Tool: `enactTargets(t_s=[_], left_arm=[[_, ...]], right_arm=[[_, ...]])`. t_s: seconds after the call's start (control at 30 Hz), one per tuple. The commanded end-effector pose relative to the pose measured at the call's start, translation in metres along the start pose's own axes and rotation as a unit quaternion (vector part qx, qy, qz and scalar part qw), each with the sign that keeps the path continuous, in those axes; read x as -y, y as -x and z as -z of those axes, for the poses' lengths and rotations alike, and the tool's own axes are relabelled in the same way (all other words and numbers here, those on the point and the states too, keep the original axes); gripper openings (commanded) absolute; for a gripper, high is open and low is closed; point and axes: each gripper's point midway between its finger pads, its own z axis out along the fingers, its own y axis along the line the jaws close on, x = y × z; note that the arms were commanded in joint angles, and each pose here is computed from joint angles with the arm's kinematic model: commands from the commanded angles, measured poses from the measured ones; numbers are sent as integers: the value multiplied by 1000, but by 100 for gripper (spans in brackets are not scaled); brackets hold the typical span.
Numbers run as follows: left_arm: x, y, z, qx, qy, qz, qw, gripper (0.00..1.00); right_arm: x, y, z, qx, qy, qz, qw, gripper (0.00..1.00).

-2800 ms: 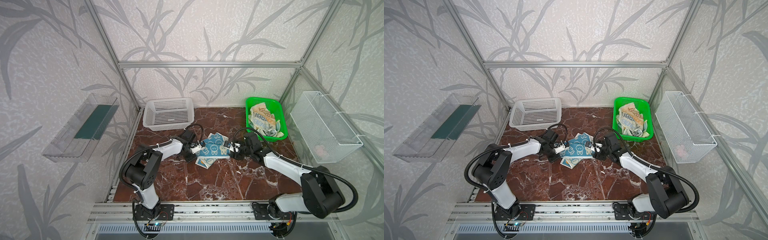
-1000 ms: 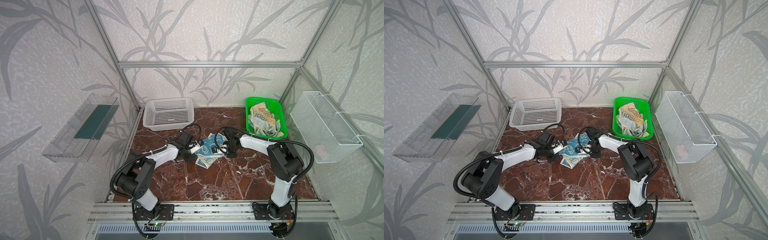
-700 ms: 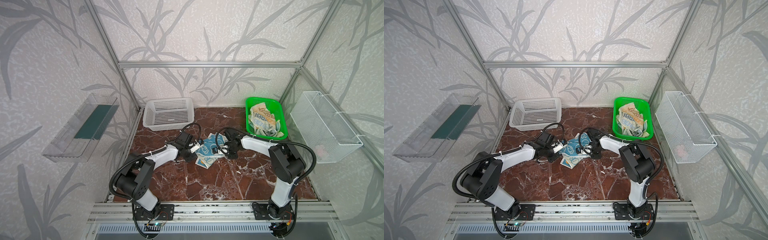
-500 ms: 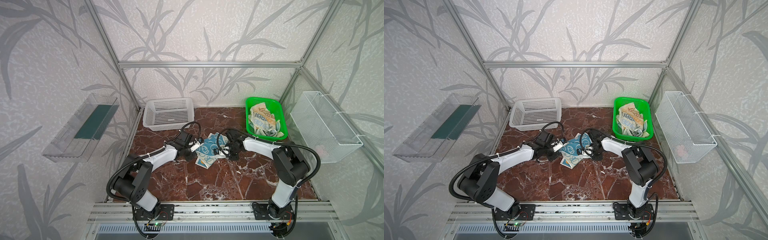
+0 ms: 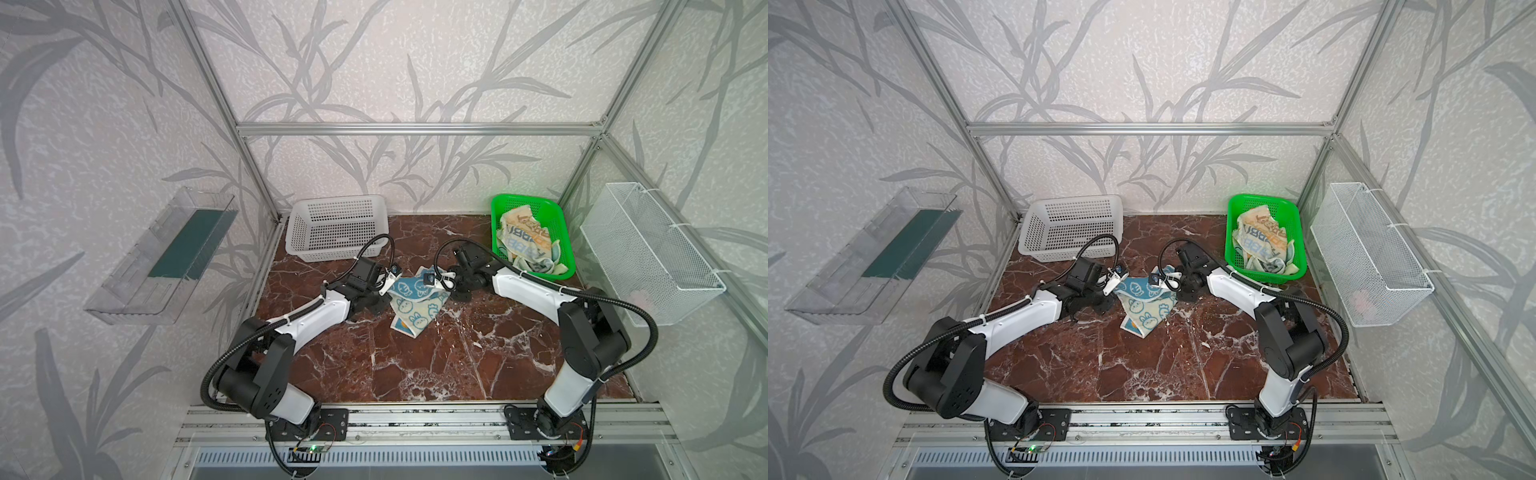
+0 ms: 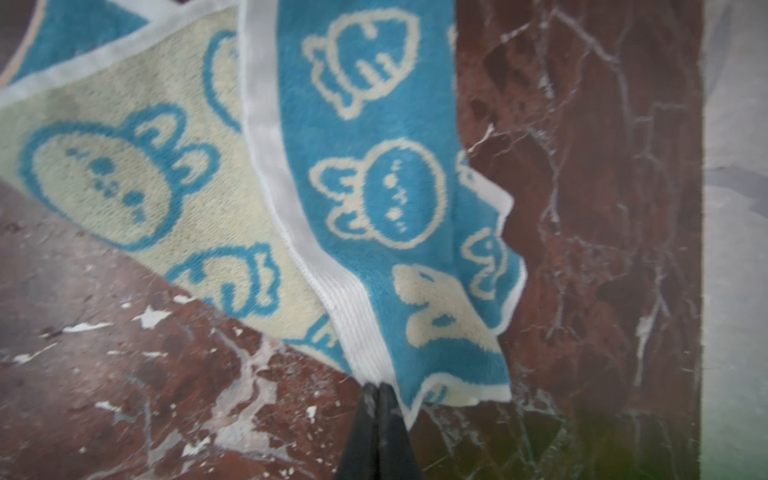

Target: Fold and stack the towels

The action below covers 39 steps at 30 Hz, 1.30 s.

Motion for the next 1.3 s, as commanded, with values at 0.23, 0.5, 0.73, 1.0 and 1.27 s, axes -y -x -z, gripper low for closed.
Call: enactTargets(t_s=[0.23, 0.5, 0.73, 1.0, 1.27], left_arm=[[-13, 9, -28, -44, 15, 66, 997, 0], [-16, 6, -39, -69, 17, 70, 995, 0], [-15, 7, -38, -68, 14, 71, 995, 0], [-15, 8, -36, -65, 14, 68, 995, 0], [-15, 7, -33, -66, 16, 64, 996, 0]], right_arm=[[39, 13, -35, 6, -19, -28, 999, 0], [42, 1, -55, 2, -13, -8, 1000, 2], [43, 5, -57, 33, -29, 22, 999, 26], [30, 6, -58, 54, -3, 59, 997, 33], [40, 4, -59, 57, -22, 64, 996, 36]])
